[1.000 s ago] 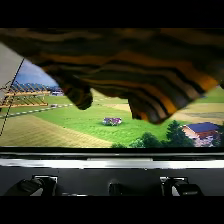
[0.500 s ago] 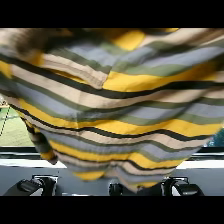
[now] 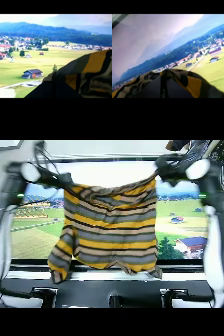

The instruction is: Fold the clothes and pants, and hang the long-sleeved shirts on hangers.

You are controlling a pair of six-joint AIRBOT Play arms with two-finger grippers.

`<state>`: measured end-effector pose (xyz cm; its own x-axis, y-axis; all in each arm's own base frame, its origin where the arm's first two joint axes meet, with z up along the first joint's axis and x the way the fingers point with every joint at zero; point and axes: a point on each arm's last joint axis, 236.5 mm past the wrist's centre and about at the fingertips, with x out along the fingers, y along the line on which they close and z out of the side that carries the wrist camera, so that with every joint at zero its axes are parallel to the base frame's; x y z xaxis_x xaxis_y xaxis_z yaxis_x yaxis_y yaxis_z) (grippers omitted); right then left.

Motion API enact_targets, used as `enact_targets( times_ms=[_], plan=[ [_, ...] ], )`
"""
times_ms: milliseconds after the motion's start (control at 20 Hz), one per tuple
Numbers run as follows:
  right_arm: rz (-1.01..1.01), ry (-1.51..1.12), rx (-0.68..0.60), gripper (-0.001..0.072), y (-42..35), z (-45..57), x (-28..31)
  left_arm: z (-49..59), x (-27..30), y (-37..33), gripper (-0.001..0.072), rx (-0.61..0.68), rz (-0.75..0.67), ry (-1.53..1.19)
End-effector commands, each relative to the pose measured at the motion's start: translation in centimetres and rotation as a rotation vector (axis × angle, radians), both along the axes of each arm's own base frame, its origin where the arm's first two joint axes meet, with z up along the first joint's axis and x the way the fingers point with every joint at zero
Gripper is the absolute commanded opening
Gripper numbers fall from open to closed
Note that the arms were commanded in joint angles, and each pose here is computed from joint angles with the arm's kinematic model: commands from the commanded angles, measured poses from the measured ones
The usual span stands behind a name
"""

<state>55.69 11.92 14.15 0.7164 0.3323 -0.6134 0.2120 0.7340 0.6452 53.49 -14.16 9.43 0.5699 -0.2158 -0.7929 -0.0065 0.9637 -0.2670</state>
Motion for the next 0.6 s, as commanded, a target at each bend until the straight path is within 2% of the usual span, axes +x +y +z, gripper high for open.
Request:
enact_targets(
  times_ms=[0,100,150,200,250,300,350,550],
  plan=[
    [0.025,0.144,0.043,0.0050,4.2,-11.2,2.6,-10.8,1.7,-0.8,0.0020,-0.062,0.032,0.177],
    [0.057,0.187,0.025,0.0139,4.7,-12.5,1.7,-12.5,0.8,-0.6,0.0034,-0.063,0.039,0.244],
    [0.079,0.193,0.005,0.0216,4.1,-12.0,1.2,-12.3,0.4,-0.1,0.0093,-0.061,0.044,0.261],
    [0.106,0.194,-0.020,0.0359,3.2,-10.8,0.4,-11.8,-0.1,0.6,0.0181,-0.059,0.050,0.275],
    [0.137,0.197,-0.050,0.0521,1.9,-9.5,-0.6,-10.7,-0.6,1.5,0.0459,-0.059,0.059,0.285],
    [0.179,0.199,-0.092,0.0586,0.4,-7.9,-1.9,-9.3,-1.2,2.4,0.0688,-0.066,0.063,0.291],
    [0.227,0.210,-0.143,0.0620,-1.5,-6.2,-3.8,-7.5,-2.0,3.5,0.0719,-0.071,0.061,0.292],
    [0.278,0.332,-0.319,0.0637,-9.3,-1.9,-13.2,-2.7,-7.2,7.4,0.0719,-0.060,0.070,0.305]
  ],
)
